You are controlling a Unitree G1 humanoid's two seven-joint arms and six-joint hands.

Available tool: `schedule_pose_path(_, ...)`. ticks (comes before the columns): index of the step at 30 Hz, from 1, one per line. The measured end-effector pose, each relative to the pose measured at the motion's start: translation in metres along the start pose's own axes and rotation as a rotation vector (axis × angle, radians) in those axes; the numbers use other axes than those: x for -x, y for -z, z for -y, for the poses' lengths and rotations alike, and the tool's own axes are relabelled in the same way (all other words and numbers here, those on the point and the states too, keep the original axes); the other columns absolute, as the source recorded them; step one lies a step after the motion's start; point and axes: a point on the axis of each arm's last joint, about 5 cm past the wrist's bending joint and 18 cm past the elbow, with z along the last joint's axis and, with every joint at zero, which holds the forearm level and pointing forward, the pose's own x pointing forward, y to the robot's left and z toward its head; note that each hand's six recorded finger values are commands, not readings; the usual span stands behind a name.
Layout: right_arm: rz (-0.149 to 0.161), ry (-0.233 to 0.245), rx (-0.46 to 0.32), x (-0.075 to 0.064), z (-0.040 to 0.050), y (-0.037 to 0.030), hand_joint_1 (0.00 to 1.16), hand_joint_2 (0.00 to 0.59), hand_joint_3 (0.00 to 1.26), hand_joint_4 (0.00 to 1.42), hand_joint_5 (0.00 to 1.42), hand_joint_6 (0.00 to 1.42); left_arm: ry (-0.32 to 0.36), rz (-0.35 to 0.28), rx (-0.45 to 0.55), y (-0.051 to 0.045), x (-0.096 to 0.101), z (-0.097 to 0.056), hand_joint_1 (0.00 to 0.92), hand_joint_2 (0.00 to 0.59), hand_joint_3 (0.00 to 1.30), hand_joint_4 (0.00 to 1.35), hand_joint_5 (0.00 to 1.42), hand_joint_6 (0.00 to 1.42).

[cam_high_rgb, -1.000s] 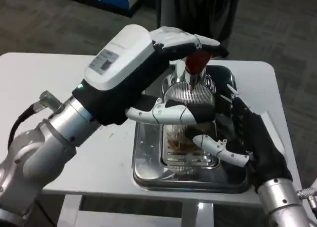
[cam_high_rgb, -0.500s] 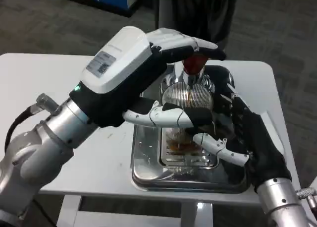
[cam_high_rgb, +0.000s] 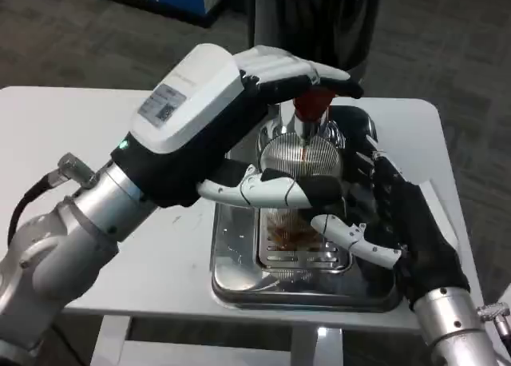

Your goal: Grasp the cup under the faucet to collect the drink, then remove the cup.

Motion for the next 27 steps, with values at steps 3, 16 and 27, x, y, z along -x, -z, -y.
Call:
schedule_pose_path(3,0.0,0.0,0.0,0.0,0.0,0.0,0.8,0.168,0.12,0.18,0.21,0.23,0.001,0.0,-0.001,-0.0002,-0.0003,0.0,0.0,0.121,0.49,0.42,0.42,0.32)
schedule_pose_path(16,0.0,0.0,-0.002,0.0,-0.0002,0.0,0.8,0.169,0.12,0.18,0.21,0.23,0.005,0.005,-0.003,-0.0015,-0.0015,0.0,0.0,0.117,0.49,0.42,0.42,0.32)
schedule_pose_path(27,0.0,0.0,-0.003,0.0,-0.0002,0.0,0.8,0.179,0.11,0.18,0.21,0.23,0.005,0.004,-0.003,-0.0016,-0.0017,0.0001,0.0,0.117,0.49,0.42,0.42,0.32)
